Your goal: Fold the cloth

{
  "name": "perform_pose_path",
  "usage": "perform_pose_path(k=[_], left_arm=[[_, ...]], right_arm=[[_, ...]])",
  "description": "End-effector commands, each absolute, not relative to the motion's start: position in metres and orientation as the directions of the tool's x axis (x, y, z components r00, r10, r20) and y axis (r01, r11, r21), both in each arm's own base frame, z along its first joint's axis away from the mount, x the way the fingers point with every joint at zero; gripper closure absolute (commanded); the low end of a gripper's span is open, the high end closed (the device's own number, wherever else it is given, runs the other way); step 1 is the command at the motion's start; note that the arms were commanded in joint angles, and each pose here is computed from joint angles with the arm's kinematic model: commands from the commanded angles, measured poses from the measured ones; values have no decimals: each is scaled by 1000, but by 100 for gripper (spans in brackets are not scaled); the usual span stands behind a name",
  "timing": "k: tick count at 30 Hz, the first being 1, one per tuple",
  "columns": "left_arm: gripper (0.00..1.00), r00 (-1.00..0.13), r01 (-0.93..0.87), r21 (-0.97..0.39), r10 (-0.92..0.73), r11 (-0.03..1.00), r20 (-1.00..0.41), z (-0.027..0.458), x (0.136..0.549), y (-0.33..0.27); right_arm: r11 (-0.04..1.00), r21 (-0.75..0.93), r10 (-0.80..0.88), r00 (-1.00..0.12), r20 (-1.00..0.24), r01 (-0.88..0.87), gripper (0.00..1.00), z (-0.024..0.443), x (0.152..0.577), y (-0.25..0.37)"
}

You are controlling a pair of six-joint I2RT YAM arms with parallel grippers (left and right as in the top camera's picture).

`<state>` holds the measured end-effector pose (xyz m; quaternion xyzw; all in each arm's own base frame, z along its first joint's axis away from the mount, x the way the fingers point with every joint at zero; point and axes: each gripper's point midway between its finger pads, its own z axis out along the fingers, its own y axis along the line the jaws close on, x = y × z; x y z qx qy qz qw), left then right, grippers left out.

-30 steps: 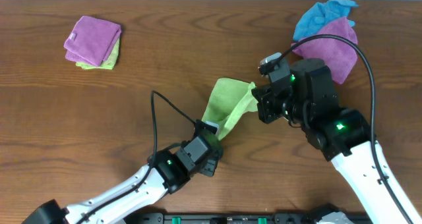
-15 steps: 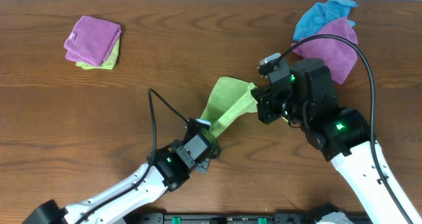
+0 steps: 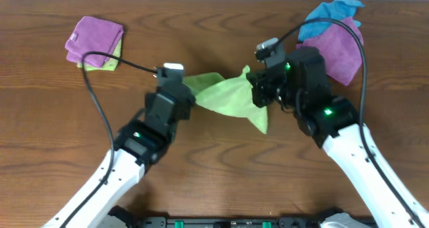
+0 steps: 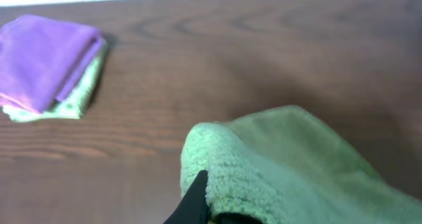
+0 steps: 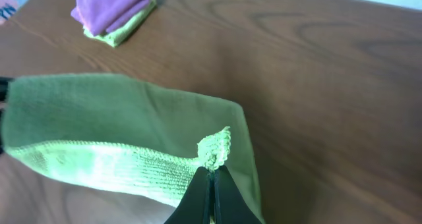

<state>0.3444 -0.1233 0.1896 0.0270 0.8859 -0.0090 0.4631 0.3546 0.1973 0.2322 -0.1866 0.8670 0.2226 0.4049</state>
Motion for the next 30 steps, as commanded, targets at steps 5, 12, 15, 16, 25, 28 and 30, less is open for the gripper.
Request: perform_pose_path(k=[5,12,15,16,25,28,30], left_arm=[[94,-465,131,-106,-34,986,-885,225,379,-114],[94,-438,158,-171,-86,973,-895,224,413,-107],[95,-438,170,-168,-79,971,-896,224,430,-111],[94,-431,178,-155,-65,972,-900,227,436,-112],[95,-282,225,-85,-18,971,-959,319,468,-121],[94,-345,220,-83,-2,972,-938,312,463,-120],[94,-397,215,-80,12,973,-918,299,458,-119]], right_arm=[[835,253,-63,-541,-839,-488,99,244,391,200],[855,265,2,-508,-861,-446,99,235,428,191],[865,286,60,-482,-874,-413,99,242,447,180],[867,292,78,-470,-879,-403,99,247,454,176],[860,279,143,-323,-936,-427,99,342,482,168],[866,266,112,-354,-928,-423,99,338,479,167],[871,257,85,-387,-918,-418,99,327,476,167]])
